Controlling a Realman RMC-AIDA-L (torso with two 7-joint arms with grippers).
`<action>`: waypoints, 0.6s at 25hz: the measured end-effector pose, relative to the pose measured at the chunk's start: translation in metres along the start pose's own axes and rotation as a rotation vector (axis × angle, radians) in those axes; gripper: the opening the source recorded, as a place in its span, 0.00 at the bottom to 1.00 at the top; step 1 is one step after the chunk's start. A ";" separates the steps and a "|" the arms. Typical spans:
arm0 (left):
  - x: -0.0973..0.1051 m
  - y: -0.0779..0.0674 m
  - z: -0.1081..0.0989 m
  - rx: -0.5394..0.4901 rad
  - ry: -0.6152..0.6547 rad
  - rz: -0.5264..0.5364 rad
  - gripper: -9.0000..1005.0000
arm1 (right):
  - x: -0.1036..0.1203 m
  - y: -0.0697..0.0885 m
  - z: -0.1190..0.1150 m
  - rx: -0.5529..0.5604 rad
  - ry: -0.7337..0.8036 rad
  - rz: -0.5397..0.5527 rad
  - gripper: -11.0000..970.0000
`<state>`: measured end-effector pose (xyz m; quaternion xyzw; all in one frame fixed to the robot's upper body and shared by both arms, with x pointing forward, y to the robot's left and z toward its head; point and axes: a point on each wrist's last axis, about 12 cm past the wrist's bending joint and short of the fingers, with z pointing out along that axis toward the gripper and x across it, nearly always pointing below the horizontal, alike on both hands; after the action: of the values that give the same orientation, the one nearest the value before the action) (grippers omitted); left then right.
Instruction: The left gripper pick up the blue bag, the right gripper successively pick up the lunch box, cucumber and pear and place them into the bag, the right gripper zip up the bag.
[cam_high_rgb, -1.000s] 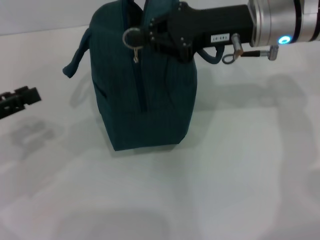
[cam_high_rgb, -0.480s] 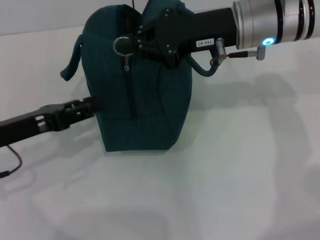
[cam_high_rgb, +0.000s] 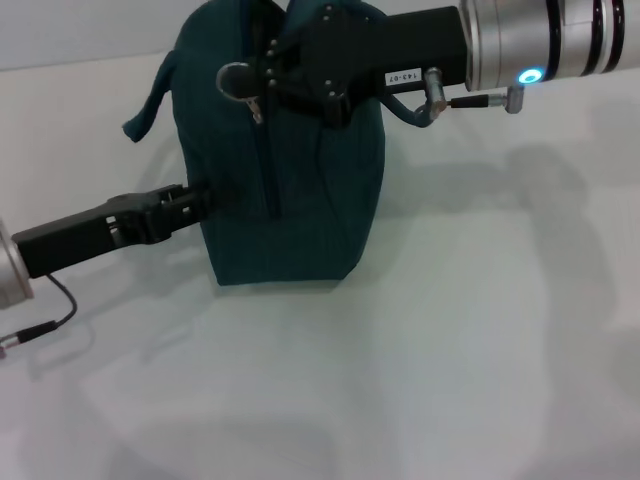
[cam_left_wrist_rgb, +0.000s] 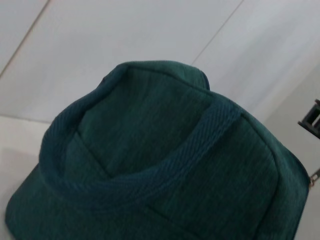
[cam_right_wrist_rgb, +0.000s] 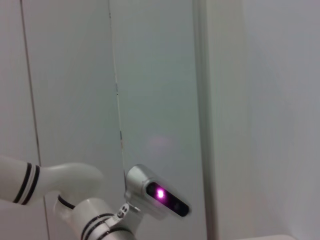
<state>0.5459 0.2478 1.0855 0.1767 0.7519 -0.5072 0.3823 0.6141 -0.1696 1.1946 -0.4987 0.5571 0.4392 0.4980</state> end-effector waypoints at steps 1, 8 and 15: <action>0.000 0.001 0.001 -0.003 -0.010 0.003 0.53 | 0.000 0.000 0.001 -0.003 0.001 0.000 0.07; 0.001 0.003 0.011 -0.030 -0.009 0.032 0.53 | 0.001 0.001 0.002 -0.007 0.005 0.003 0.08; 0.001 0.002 0.010 -0.013 -0.043 0.132 0.53 | 0.002 0.000 0.000 0.002 0.006 0.008 0.08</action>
<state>0.5507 0.2396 1.0816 0.2127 0.7336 -0.4796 0.4321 0.6136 -0.1700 1.1923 -0.4973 0.5609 0.4393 0.4951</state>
